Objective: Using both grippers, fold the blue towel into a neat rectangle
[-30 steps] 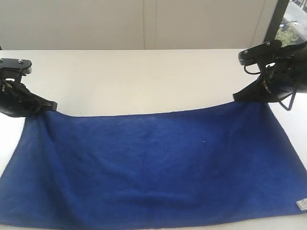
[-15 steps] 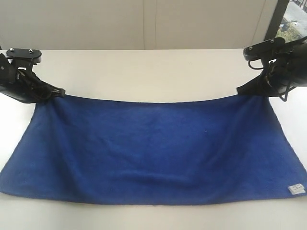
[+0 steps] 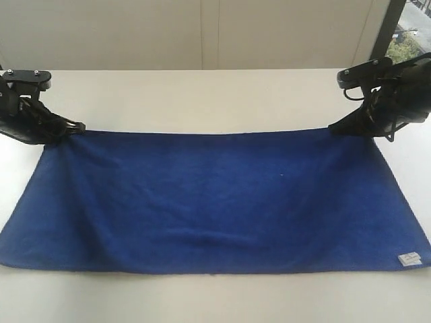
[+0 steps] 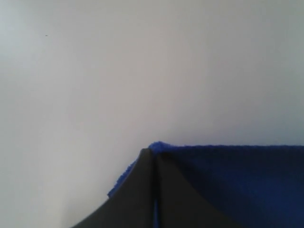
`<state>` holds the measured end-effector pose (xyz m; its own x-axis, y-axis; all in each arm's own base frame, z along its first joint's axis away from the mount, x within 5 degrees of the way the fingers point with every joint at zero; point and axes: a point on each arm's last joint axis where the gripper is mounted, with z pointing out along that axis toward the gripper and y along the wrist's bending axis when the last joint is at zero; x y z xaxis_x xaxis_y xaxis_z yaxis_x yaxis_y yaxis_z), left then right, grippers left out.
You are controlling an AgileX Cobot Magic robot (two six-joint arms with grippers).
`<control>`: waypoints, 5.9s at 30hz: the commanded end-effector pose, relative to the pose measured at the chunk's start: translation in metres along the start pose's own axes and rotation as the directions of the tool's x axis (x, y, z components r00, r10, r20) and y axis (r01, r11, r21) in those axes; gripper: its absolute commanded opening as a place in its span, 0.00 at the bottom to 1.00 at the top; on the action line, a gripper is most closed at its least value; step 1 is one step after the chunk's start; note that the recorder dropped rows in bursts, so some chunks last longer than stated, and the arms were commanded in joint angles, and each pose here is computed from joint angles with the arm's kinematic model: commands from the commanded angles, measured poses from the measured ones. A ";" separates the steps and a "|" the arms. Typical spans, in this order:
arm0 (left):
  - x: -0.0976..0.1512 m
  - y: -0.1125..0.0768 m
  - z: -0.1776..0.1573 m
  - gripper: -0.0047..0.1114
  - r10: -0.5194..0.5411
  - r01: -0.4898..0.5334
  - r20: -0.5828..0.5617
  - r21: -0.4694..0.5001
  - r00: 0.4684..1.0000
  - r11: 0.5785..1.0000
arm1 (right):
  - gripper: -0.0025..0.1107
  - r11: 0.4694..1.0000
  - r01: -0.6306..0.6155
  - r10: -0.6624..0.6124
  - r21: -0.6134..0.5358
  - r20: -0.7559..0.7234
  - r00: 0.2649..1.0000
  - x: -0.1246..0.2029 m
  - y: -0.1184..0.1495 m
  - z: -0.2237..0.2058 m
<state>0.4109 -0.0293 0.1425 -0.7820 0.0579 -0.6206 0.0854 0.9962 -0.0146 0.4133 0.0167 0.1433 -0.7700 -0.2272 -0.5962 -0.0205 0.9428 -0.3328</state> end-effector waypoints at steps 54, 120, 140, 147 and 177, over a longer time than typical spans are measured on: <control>-0.018 -0.019 -0.017 0.04 0.082 -0.051 -0.205 0.152 0.975 0.987 | 0.02 0.974 -0.138 0.087 -0.180 -0.265 0.960 -0.027 -0.024 -0.003; -0.053 -0.004 -0.086 0.04 0.305 -0.307 -0.232 0.031 0.924 0.951 | 0.02 0.991 -0.052 0.024 -0.122 -0.215 0.976 -0.042 -0.055 -0.049; 0.061 -0.007 -0.080 0.04 0.132 -0.110 -0.544 0.074 0.829 0.991 | 0.02 0.965 -0.144 0.054 -0.219 -0.372 0.927 0.057 -0.023 -0.057; 0.070 -0.007 -0.073 0.04 0.124 -0.103 -0.506 0.069 0.853 0.992 | 0.02 0.964 -0.141 0.039 -0.224 -0.408 0.912 0.066 -0.016 -0.041; 0.088 -0.001 -0.063 0.04 0.156 -0.155 -0.632 0.057 0.759 0.986 | 0.02 0.976 -0.145 0.052 -0.163 -0.473 0.879 0.079 -0.017 -0.028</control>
<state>0.3071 -0.0219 0.1434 -0.9684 0.2473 -0.0310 0.2460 0.9684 0.0415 0.3379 -0.0072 0.1295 -0.9745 -0.0266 -0.2230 -0.0037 0.9947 -0.1028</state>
